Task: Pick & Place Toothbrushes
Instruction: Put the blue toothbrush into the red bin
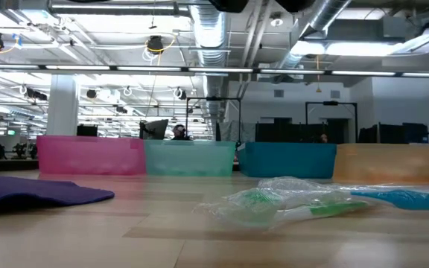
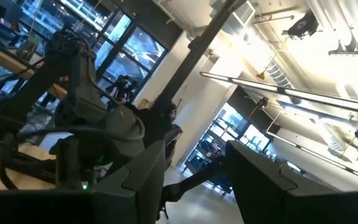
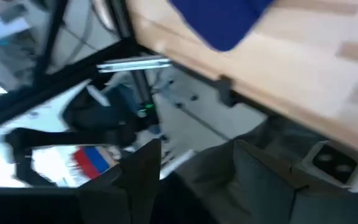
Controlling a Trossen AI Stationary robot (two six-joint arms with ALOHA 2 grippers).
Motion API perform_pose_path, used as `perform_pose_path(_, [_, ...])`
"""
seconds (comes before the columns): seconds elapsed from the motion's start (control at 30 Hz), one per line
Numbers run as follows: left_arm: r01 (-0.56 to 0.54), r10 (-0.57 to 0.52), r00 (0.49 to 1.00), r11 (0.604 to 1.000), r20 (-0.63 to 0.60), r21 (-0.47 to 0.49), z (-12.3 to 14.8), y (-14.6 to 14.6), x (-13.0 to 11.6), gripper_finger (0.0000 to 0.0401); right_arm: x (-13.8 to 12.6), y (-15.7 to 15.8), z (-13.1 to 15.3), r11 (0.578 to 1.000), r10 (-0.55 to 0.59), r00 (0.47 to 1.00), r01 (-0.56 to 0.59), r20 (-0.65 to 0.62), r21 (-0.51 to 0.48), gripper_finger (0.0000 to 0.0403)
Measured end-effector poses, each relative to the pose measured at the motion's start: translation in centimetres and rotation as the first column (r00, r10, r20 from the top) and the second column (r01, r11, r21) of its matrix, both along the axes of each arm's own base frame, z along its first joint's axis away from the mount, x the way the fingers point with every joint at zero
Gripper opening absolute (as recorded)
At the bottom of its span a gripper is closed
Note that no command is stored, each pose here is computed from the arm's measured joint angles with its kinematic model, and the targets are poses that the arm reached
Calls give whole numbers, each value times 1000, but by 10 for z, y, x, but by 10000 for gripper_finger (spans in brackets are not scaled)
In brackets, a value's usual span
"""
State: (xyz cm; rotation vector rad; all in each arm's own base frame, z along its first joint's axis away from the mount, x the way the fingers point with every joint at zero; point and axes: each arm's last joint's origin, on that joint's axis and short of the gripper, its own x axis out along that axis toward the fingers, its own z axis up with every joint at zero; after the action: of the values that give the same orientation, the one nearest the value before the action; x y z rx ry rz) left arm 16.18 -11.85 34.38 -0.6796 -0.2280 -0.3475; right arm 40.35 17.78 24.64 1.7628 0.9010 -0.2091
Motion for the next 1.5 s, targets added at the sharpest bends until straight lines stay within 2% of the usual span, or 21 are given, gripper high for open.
perform_pose_path(0.13, [3, -3, 1000, 1000, -3, -10, 0, 0, 0, 163, 7, -7, 6, 998, -49, 997, 47, 61, 30, 198])
perform_pose_path(0.3, [8, -8, 1000, 1000, -7, -25, 0, 0, 0, 163, 12, -17, 7, 987, -127, 992, 124, 21, 103, 192])
perform_pose_path(0.4, [17, -18, 1000, 998, -11, -59, 0, 0, 0, 163, 9, -17, 3, 991, -115, 993, 115, -5, 72, 187])
perform_pose_path(0.53, [94, -98, 995, 982, -14, -165, 3, 1, -2, 163, 8, -27, -4, 996, -80, 996, 78, -38, -40, 183])
perform_pose_path(0.6, [174, -174, 985, 973, 16, -148, 6, 1, -6, 163, 10, -37, -6, 994, -85, 996, 82, -39, -74, 182])
perform_pose_path(0.7, [246, -242, 969, 963, 48, -107, 9, 2, -10, 163, 15, -43, -3, 977, -198, 980, 197, -3, -75, 180])
perform_pose_path(0.77, [316, -310, 948, 946, 71, -78, 12, 3, -15, 163, 11, -34, -4, 939, -344, 936, 345, -73, 4, 179])
perform_pose_path(0.8, [356, -350, 933, 931, 85, -75, 14, 4, -18, 163, 7, -28, -6, 902, -427, 898, 432, -103, 24, 178])
perform_pose_path(0.83, [400, -393, 914, 914, 99, -70, 16, 5, -21, 163, 5, -23, -7, 881, -468, 878, 472, -105, 24, 177])
perform_pose_path(0.97, [523, -519, 847, 852, 117, -13, 19, 8, -33, 163, 5, -12, -1, 837, -536, 842, 539, -55, 91, 175])
perform_pose_path(1.03, [553, -549, 825, 833, 134, 2, 22, 11, -37, 163, 3, -12, -2, 817, -570, 820, 572, -52, 76, 176])
perform_pose_path(1.3, [678, -676, 725, 734, 131, 36, 25, 15, -50, 163, 2, -28, -12, 834, -541, 822, 552, -178, 17, 174])
perform_pose_path(1.4, [702, -701, 701, 711, 131, 52, 25, 17, -54, 163, 4, -32, -12, 836, -531, 823, 547, -201, 29, 170])
perform_pose_path(1.5, [707, -707, 692, 704, 146, 65, 27, 22, -59, 163, -2, -29, -16, 863, -485, 833, 506, -266, 9, 166])
